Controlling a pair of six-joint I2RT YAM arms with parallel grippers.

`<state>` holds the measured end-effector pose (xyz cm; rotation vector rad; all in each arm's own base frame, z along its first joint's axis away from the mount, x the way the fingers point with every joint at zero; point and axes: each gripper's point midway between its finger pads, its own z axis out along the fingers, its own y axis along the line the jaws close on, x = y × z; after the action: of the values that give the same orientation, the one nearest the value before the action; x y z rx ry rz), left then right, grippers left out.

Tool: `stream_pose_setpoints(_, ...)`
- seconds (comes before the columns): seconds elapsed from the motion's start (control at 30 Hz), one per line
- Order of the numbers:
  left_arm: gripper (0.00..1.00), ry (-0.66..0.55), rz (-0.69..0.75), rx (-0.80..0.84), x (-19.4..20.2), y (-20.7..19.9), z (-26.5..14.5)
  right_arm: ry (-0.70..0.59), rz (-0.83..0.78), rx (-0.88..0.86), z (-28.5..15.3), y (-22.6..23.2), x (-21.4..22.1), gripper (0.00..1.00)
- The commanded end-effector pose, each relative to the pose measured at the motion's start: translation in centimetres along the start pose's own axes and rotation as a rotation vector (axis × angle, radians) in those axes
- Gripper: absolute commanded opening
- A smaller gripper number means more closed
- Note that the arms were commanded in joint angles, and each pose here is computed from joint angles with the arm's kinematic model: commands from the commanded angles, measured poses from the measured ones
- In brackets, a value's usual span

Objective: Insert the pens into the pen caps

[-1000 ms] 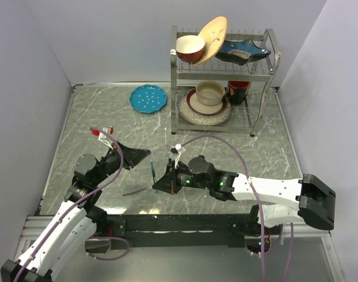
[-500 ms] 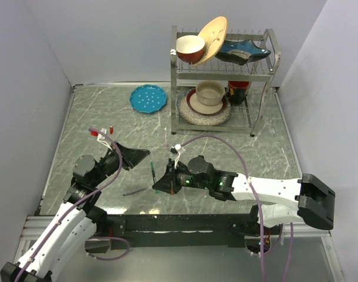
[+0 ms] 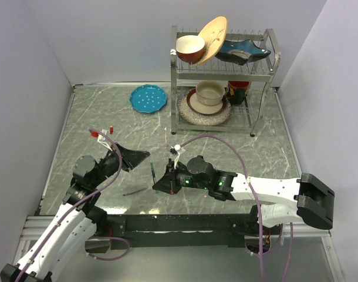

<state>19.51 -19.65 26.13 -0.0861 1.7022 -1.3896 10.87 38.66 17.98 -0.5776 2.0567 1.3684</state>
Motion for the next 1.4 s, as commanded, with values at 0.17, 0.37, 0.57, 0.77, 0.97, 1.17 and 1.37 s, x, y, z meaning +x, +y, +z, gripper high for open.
stream_pose_setpoints(0.17, 0.01, 0.0, 0.028, 0.055, 0.2, -1.2, -0.6, -0.081, -0.033, -0.033, 0.1, 2.3, -3.3, 0.0)
stream_pose_setpoints(0.37, 0.01, 0.02, 0.036, 0.053, 0.7, -0.8, -0.7, -0.088, -0.052, -0.017, 0.0, 2.5, -4.0, 0.0)
stream_pose_setpoints(0.57, 0.01, 0.089, 0.065, 0.028, 1.8, -0.2, -0.9, -0.103, -0.062, 0.019, -0.2, 1.8, -4.7, 0.0)
stream_pose_setpoints(0.77, 0.01, 0.156, 0.055, 0.025, 2.7, -0.2, -0.9, -0.138, -0.117, 0.075, -0.9, 1.3, -5.8, 0.0)
stream_pose_setpoints(0.97, 0.15, 0.15, 0.049, 0.047, 2.2, -1.2, -0.8, -0.145, -0.122, 0.074, -1.1, 1.4, -6.1, 0.0)
stream_pose_setpoints(1.17, 0.43, 0.1, 0.074, 0.053, 0.9, -1.9, -0.6, -0.088, -0.147, 0.061, -0.3, 1.0, -3.8, 0.0)
stream_pose_setpoints(1.37, 0.53, 0.08, 0.093, 0.012, 0.0, -1.4, 0.0, -0.085, -0.135, 0.034, -0.6, 1.4, -3.1, 0.0)
